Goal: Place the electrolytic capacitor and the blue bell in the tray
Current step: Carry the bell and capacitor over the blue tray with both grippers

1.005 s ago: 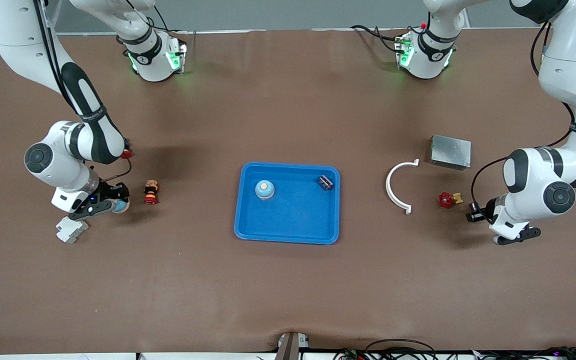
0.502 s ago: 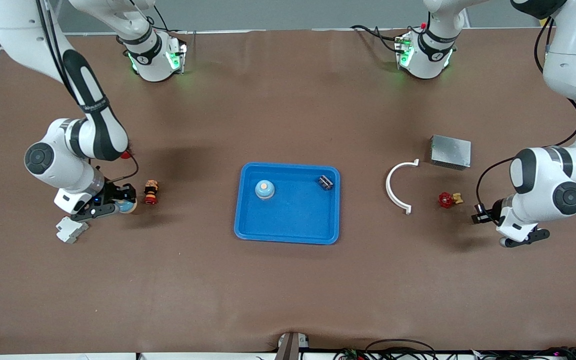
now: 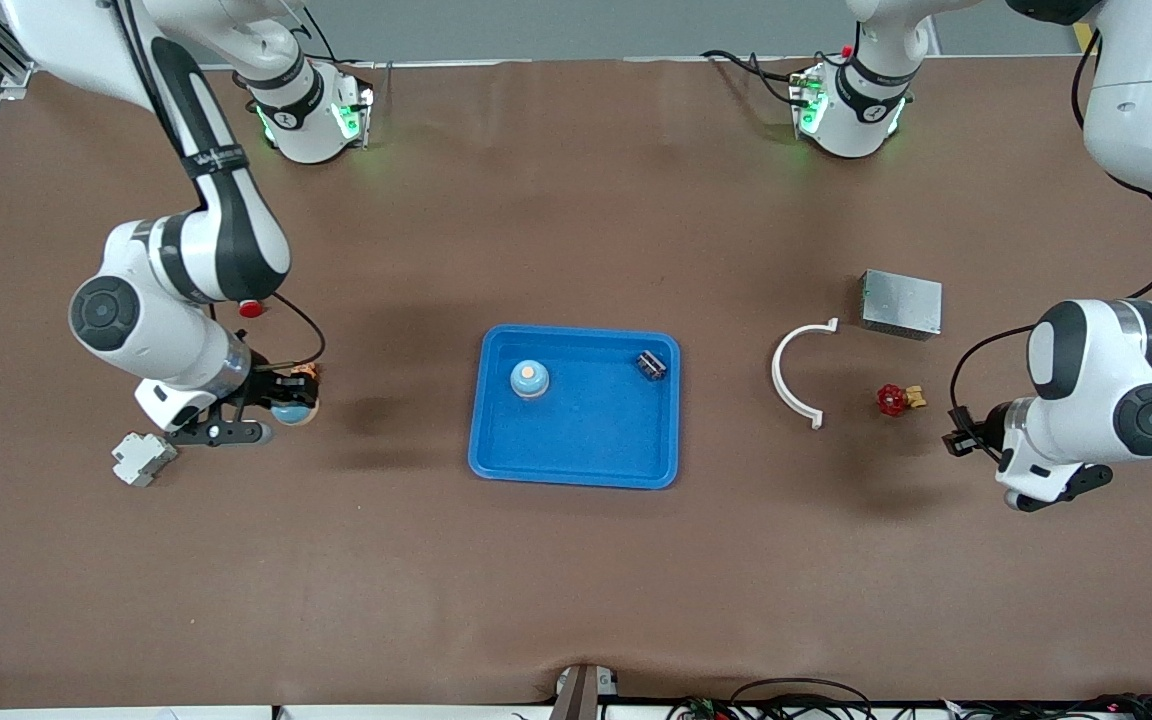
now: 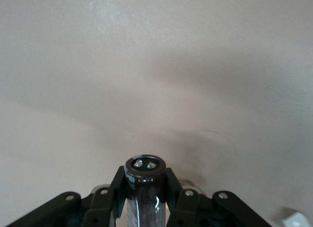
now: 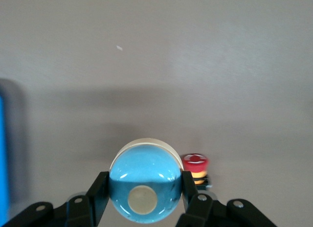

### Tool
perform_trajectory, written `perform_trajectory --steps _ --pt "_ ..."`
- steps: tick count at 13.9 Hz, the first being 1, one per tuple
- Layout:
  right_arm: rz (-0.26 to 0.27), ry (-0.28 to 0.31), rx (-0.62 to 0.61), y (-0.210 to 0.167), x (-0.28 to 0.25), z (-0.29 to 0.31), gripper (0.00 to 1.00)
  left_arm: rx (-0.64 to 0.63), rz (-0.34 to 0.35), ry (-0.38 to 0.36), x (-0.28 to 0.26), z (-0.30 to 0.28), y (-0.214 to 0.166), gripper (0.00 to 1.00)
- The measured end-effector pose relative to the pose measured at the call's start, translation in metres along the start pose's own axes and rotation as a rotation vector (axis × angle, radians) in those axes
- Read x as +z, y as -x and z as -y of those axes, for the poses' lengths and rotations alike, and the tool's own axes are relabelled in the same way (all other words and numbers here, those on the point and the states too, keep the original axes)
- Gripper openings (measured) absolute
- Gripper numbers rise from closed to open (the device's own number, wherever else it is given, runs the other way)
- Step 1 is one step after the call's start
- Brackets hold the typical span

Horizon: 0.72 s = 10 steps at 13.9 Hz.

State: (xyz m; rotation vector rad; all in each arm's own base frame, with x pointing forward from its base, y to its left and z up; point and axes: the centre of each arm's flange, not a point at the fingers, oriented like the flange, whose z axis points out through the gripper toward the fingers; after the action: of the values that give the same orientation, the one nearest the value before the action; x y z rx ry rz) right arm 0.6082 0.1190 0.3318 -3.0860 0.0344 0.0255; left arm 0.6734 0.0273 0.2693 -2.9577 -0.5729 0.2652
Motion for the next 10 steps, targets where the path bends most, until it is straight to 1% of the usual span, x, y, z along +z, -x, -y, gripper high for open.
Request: perform_trajectory --steps 2,5,10 --pt "-0.015 -0.004 0.053 0.0 -0.006 0.04 0.64 -0.057 0.013 -0.006 -0.02 -0.025 0.009 0.35" --pt "-0.019 -0.003 0.125 0.001 0.003 0.094 0.64 -0.151 0.016 0.017 -0.048 -0.07 0.027 0.35" --pt "-0.029 -0.002 0.236 -0.006 0.028 0.164 0.64 -0.275 0.009 0.04 -0.065 -0.138 0.065 0.35"
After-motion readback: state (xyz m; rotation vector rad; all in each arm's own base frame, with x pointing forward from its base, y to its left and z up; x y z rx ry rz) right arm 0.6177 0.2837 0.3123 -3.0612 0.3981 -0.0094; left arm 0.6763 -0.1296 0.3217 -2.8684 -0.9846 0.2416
